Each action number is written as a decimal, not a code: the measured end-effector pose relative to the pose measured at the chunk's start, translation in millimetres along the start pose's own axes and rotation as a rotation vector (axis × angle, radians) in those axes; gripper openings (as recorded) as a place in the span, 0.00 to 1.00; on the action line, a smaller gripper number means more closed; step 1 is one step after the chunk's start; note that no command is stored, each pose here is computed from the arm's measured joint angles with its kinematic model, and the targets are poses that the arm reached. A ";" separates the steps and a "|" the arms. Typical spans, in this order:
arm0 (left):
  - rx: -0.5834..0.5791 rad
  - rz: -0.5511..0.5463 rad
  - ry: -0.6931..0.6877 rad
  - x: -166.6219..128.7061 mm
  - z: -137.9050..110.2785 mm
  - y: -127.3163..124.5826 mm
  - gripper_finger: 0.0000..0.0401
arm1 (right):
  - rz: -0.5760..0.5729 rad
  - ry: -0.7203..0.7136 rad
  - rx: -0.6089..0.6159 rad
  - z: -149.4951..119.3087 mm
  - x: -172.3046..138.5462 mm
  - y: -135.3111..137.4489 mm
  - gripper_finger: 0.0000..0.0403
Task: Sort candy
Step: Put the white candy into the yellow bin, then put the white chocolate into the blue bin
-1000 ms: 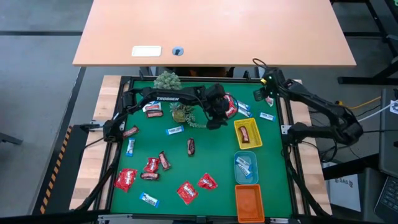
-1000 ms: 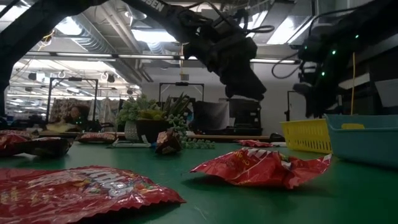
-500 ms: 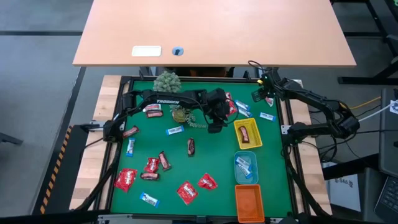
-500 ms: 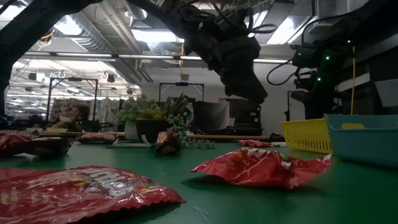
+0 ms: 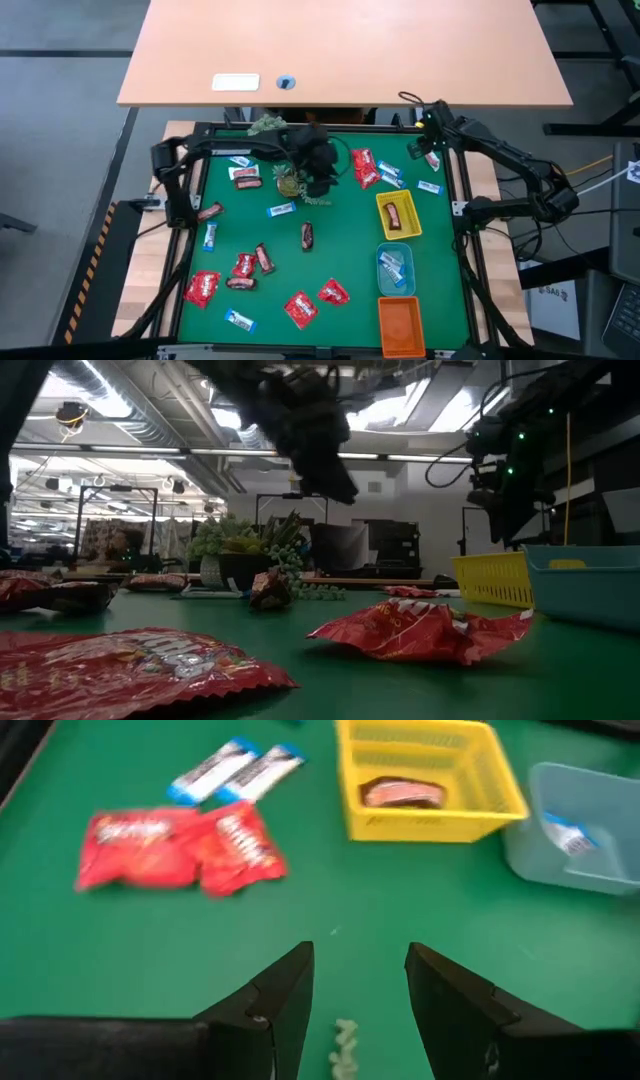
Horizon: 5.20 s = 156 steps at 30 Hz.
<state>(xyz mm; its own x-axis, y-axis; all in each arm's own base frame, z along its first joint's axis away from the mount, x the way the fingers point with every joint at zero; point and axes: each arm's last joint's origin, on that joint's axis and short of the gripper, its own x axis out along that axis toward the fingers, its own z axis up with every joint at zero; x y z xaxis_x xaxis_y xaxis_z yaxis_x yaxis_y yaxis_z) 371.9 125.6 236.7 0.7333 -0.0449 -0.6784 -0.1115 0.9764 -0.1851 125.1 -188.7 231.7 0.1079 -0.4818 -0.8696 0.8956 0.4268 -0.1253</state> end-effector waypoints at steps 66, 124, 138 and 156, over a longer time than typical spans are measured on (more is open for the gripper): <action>0.043 0.063 -0.141 -7.8 -25.3 -20.9 0.39 | -0.108 0.502 -0.426 21.6 92.1 15.1 0.01; 0.044 0.065 -0.140 -7.6 -25.4 -20.8 0.39 | 0.577 0.349 -0.528 -33.0 -71.4 108.2 0.00; 0.044 0.066 -0.140 -7.7 -25.4 -20.7 0.39 | 0.578 0.348 -0.579 -43.8 -78.4 124.6 0.22; 0.044 0.065 -0.140 -7.6 -25.4 -20.9 0.39 | 0.262 0.356 -0.408 -20.9 -55.0 78.2 0.40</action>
<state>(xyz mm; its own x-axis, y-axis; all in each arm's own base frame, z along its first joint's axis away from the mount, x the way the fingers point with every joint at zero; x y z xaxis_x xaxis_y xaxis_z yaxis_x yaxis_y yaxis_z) 351.5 100.2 227.7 0.8121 0.0457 -0.5817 -0.1346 0.9847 -0.1107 180.2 -112.9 259.7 0.0879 -0.0650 -0.9940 0.6133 0.7898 0.0026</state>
